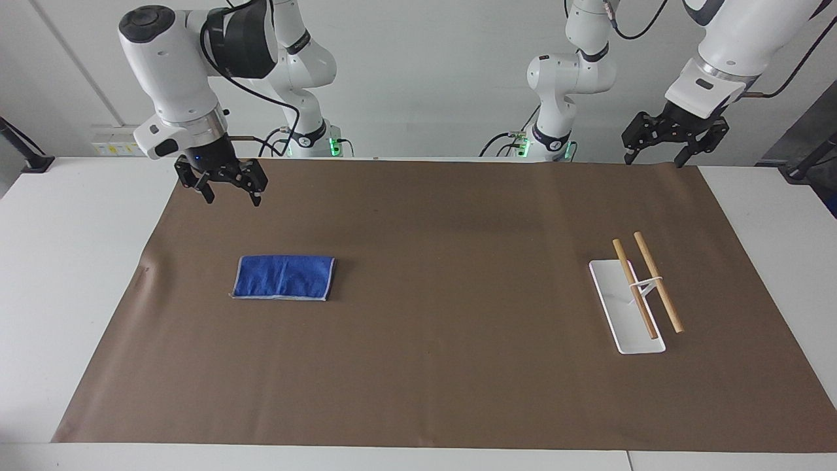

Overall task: Right arm passes towel to left arm to hang
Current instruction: 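Reach the right gripper to the blue towel and grasp its edge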

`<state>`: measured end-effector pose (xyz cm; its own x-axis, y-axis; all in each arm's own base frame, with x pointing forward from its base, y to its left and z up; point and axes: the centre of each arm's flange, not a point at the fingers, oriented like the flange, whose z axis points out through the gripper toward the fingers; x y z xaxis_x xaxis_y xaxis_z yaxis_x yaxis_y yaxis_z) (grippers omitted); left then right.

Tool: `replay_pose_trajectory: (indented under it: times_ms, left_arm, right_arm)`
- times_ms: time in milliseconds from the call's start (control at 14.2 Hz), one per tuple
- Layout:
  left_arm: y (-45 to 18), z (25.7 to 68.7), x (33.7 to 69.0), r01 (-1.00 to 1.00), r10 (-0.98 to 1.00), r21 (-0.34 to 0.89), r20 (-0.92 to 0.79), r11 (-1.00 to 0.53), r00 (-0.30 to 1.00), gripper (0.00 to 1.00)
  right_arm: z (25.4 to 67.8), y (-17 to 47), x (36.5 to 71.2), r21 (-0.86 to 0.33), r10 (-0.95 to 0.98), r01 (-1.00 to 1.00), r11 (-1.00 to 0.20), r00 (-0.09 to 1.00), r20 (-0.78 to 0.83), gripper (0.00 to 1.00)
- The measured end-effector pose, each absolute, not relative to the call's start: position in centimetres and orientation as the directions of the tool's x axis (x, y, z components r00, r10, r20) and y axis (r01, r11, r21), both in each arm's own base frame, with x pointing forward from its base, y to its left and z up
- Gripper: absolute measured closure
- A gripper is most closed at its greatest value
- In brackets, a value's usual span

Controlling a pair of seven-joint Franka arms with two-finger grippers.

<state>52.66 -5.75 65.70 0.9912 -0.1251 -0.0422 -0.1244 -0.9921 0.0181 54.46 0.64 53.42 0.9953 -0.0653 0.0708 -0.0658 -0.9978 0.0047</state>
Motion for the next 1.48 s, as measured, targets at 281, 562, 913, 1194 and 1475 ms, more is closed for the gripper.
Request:
replay_pose_trajectory:
  times_ms: [281,562,913,1194,1475]
  left_arm:
    - [-5.8,65.7,52.7,-0.124,-0.125,0.018,-0.042,-0.992,0.991,0.00]
    - [-5.8,65.7,52.7,-0.124,-0.125,0.018,-0.042,-0.992,0.991,0.00]
    - [-5.8,65.7,52.7,-0.124,-0.125,0.018,-0.042,-0.992,0.991,0.00]
    - [-5.8,65.7,52.7,-0.124,-0.125,0.018,-0.042,-0.992,0.991,0.00]
    - [-5.8,65.7,52.7,-0.124,-0.125,0.018,-0.042,-0.992,0.991,0.00]
  right_arm:
    - [45.8,2.0,55.5,0.009,-0.040,-0.041,-0.999,0.996,0.075,0.00]
    - [38.8,2.2,55.9,0.013,-0.034,-0.036,-0.999,0.996,0.088,0.00]
    - [32.5,1.9,56.0,0.019,-0.006,-0.008,-1.000,0.994,0.111,0.00]
    - [29.1,2.1,56.2,-0.034,-0.049,-0.046,-0.998,0.993,0.111,0.00]
    - [28.2,2.0,56.2,-0.029,-0.017,-0.014,-0.999,0.994,0.107,0.00]
